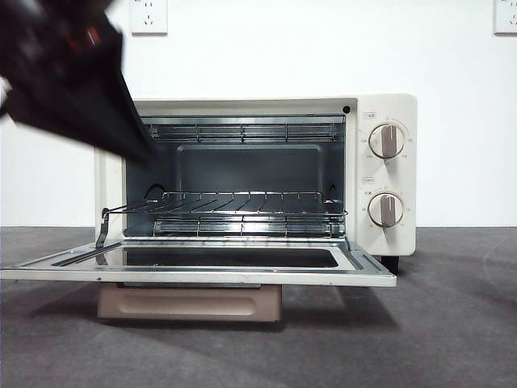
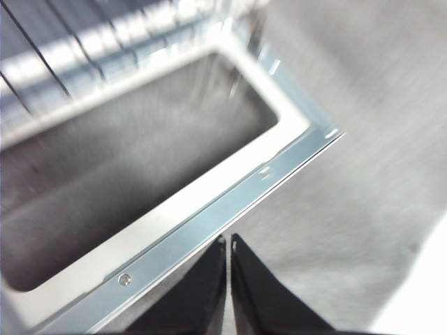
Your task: The left arm flap open the oven, the right arm pick bread and place it into oven, the left arm flap close the oven
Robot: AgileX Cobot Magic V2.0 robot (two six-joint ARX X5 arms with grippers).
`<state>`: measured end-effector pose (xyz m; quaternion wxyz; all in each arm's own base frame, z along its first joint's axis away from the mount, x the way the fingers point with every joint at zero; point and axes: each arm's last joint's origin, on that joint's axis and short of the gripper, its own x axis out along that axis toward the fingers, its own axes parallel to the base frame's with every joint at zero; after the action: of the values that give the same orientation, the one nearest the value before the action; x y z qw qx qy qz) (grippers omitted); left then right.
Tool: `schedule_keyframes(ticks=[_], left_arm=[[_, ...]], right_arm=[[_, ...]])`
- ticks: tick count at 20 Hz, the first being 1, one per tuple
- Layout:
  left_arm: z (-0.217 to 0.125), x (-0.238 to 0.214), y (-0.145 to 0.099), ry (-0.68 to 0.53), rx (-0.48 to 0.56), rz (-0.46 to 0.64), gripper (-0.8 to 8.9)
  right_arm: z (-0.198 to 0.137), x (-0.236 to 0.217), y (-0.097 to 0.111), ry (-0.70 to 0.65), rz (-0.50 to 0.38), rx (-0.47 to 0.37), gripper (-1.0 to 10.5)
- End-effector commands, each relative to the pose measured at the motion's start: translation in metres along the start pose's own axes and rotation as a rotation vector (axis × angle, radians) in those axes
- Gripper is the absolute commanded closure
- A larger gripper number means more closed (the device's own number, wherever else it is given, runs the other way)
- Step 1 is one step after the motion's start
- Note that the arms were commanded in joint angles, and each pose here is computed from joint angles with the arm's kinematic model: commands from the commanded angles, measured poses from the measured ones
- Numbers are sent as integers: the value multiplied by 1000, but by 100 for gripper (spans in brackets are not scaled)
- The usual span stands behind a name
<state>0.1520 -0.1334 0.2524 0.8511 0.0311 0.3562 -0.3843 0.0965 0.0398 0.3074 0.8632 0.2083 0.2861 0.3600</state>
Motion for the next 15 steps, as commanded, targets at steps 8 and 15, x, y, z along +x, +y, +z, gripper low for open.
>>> schedule_keyframes(ticks=[8, 15], left_arm=[[-16, -78, -12, -176, -69, 75, 797], [-34, -112, -14, -268, -150, 113, 797]], right_arm=[[24, 87, -1, 103, 91, -27, 852], [22, 153, -1, 46, 55, -25, 852]])
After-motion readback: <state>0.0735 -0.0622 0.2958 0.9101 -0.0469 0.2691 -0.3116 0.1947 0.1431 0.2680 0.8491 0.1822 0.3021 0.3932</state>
